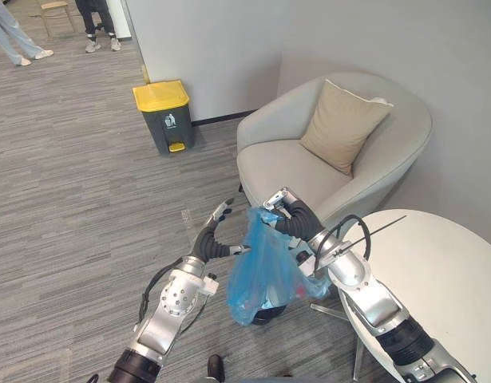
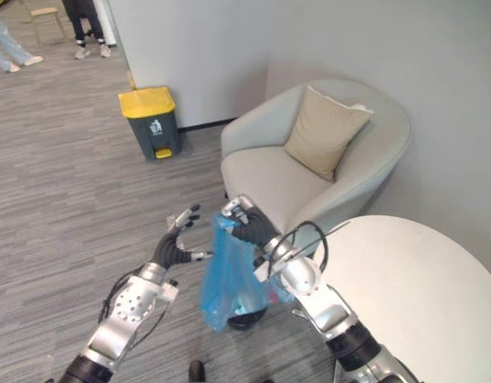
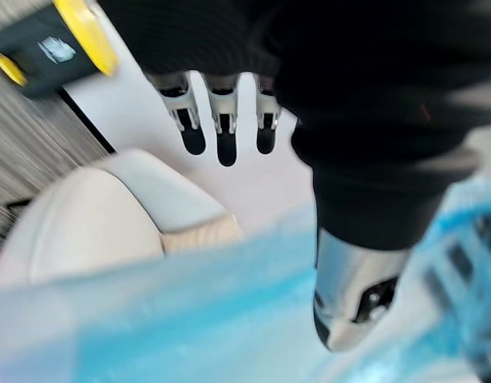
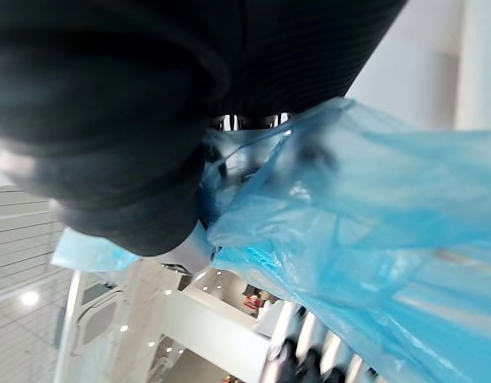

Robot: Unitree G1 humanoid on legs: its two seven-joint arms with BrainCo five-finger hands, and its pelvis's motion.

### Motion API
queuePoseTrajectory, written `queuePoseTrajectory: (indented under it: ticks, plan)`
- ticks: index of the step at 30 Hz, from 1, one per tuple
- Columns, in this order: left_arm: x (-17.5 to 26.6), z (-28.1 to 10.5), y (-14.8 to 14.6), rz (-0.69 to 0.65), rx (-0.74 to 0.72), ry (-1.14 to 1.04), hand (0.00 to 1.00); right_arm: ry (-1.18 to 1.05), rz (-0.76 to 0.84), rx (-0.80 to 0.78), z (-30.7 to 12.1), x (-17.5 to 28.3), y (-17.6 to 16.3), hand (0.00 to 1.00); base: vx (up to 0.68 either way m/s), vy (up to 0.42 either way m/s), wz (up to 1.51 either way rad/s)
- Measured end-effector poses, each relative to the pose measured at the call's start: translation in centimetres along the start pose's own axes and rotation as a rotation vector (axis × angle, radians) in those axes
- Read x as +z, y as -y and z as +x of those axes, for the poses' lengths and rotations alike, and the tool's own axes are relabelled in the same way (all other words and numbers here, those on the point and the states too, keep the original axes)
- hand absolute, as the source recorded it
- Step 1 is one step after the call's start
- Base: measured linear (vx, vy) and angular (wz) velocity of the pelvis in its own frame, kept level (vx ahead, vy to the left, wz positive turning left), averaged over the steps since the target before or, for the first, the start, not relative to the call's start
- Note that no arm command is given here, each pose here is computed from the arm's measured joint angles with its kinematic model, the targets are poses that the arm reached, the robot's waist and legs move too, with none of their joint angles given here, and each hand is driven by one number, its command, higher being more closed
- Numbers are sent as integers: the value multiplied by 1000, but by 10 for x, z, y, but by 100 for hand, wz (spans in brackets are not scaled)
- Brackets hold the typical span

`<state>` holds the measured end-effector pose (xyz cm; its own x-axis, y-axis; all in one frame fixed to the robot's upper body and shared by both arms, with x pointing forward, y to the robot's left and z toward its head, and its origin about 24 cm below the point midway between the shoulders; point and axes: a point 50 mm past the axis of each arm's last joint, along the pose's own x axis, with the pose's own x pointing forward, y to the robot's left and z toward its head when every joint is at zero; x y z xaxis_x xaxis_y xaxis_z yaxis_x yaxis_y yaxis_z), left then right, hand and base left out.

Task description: Gather rubbish on tea table into small bin, then transfer packed bag to large trash can.

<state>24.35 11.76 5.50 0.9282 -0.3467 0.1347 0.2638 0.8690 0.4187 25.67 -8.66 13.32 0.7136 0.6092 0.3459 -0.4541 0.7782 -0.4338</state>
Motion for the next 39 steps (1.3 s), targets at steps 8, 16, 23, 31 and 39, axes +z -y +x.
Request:
queuePoseTrajectory:
  ticks: [8,16,23,31,39]
  plan:
    - [-8,2,16,-23,-54,-41,0,57,42,43,12,10,-14,100,2,25,-7]
    - [-21,6,30,-7,-44,-116,0,149,117,91,30,27,-35,100,-4,12,-2]
    - [-39,2,37,52,-15,-209,0,178,213,112,38,36,-51,100,-17,28,-3]
    - [-59,-7,50,76,-47,-316,100,169,290,170,40,39,-71,100,-2,5,-1]
    - [-67,-11,58,71,-34,-372,100,193,332,161,45,45,-71,100,20,-11,-2]
